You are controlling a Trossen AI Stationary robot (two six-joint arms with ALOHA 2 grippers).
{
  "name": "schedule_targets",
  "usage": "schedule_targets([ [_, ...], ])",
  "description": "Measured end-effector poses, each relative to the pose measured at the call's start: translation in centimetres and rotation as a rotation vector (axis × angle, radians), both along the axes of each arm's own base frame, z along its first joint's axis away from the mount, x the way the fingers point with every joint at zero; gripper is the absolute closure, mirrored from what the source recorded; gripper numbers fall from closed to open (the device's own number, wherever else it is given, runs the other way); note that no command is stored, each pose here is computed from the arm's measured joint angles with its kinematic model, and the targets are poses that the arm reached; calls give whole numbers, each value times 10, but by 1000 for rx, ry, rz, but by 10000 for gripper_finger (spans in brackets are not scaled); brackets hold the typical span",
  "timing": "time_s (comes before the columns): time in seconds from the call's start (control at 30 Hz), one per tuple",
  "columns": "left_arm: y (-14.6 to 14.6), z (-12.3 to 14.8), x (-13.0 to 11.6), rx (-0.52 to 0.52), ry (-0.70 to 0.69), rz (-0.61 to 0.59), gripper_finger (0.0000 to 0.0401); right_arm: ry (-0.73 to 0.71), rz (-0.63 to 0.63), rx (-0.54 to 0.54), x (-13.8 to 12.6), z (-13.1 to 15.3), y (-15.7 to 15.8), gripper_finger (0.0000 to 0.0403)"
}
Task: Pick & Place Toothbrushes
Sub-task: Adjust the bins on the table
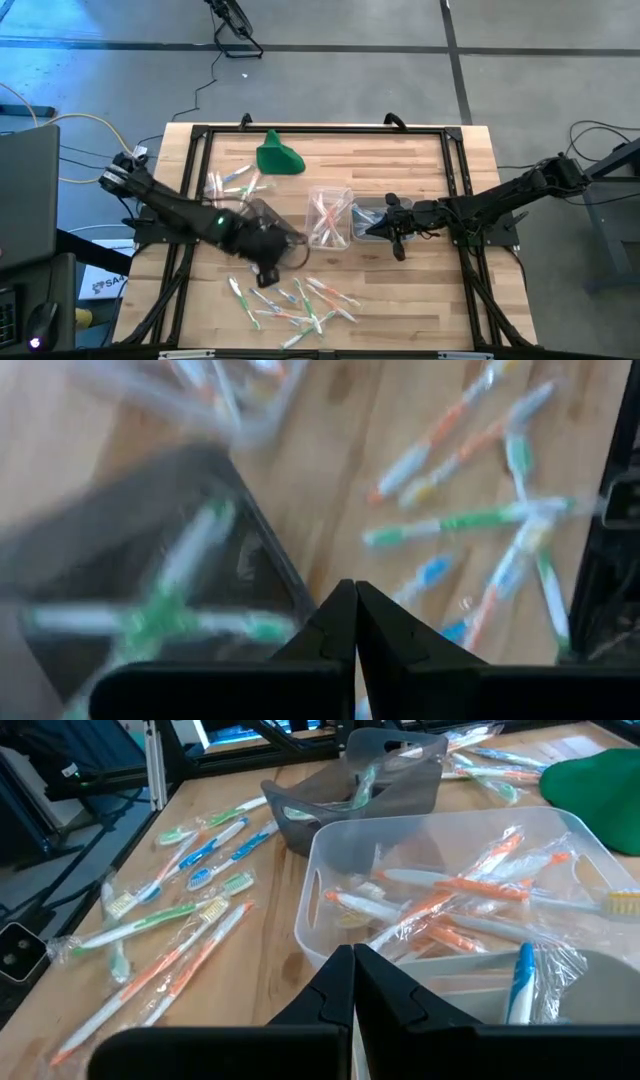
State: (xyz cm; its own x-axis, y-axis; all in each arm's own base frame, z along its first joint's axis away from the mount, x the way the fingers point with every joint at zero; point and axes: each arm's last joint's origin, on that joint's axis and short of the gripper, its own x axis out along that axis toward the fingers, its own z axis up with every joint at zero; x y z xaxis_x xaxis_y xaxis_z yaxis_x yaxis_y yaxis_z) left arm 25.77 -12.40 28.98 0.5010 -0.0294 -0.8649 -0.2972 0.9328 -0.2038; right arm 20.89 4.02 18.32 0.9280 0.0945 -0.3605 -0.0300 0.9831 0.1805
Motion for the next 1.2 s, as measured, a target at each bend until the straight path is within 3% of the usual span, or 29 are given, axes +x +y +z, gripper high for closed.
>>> schedule_targets([
  [0.23, -39, -16, -18, 25, 60, 80, 401, 4, 19, 6, 0, 0, 1, 401],
  [0.5, -72, -67, -9, 51, 212, 116, 401, 4, 30, -22, 0, 0, 1, 401],
  [0.8, -79, -103, 2, 134, 271, 161, 401, 16, 32, -32, -1, -2, 0, 401],
  [1.2, -71, -105, -5, 239, 312, 226, 401, 13, 35, -38, -1, -1, 1, 401],
])
